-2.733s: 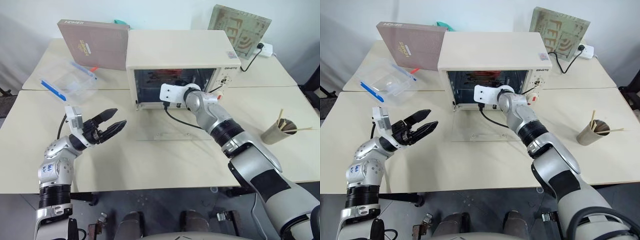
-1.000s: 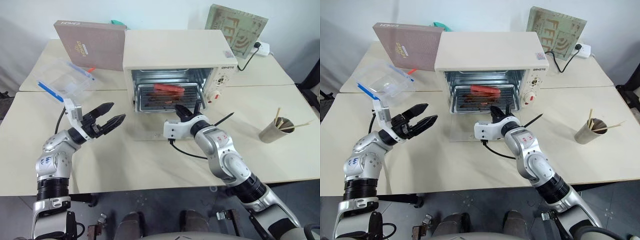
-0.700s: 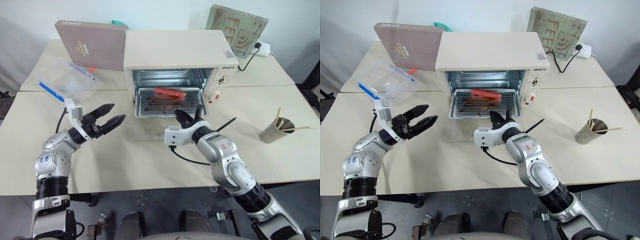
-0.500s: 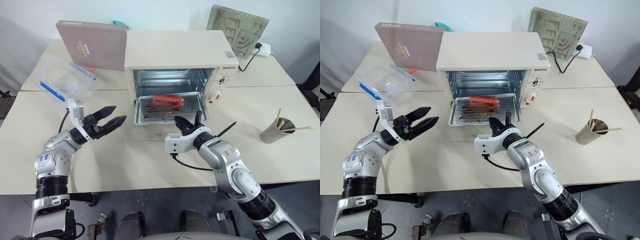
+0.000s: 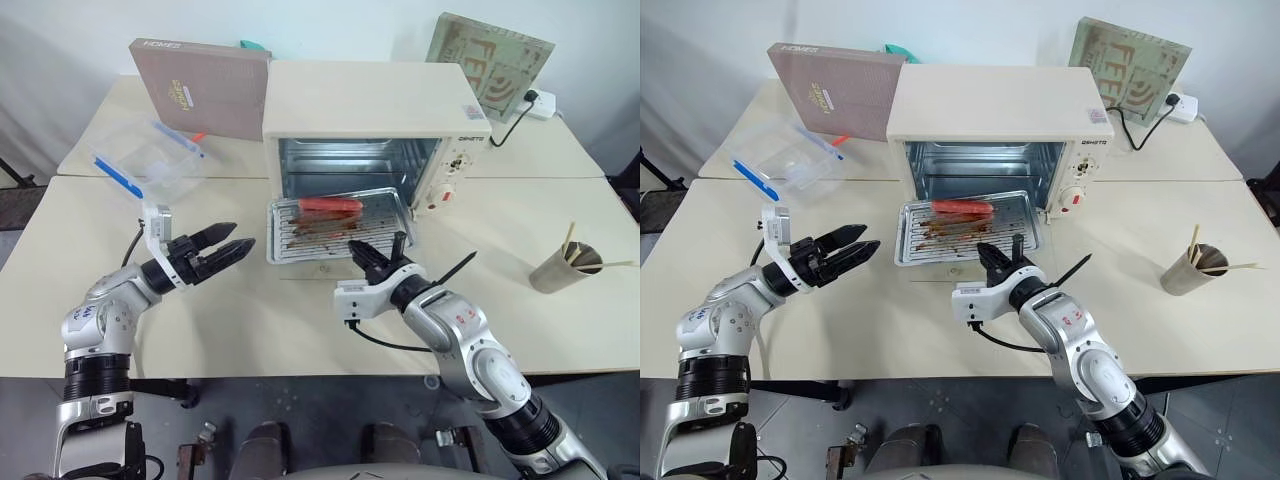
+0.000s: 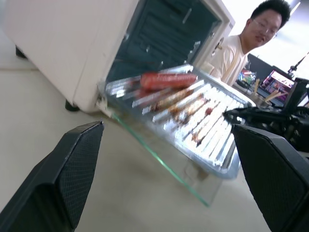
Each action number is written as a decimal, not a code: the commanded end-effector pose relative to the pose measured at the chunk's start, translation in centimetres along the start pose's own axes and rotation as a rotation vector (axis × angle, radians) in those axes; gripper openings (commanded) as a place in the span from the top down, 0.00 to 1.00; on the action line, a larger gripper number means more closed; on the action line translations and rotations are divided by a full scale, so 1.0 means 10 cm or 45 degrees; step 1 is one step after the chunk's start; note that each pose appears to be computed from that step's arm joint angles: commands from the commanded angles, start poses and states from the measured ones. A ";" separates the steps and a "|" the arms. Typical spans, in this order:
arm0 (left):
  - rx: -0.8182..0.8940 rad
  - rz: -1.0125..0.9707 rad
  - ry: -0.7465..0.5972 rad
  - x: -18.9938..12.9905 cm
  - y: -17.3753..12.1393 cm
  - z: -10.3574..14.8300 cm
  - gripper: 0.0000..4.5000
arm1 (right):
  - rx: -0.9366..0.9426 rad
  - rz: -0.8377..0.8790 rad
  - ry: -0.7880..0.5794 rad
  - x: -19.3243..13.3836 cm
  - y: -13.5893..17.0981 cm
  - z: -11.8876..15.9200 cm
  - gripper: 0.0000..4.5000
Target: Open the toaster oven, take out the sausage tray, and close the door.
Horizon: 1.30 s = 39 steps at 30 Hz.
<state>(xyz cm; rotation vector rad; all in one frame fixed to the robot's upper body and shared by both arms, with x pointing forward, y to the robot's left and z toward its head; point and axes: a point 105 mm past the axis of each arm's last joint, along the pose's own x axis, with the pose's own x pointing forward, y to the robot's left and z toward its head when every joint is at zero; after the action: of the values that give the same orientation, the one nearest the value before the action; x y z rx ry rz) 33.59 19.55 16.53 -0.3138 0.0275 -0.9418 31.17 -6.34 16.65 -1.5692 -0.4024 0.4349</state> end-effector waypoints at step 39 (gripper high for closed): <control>-1.120 -0.234 0.113 0.33 -0.50 0.06 0.13 | -0.120 -0.204 -0.208 -0.33 -0.28 0.08 1.00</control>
<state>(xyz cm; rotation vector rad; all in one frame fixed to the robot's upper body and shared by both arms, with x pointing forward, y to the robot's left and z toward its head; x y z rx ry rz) 31.73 13.90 18.10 -1.0736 0.5577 -1.0724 28.40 -6.98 17.29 -1.6010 -0.6143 0.4931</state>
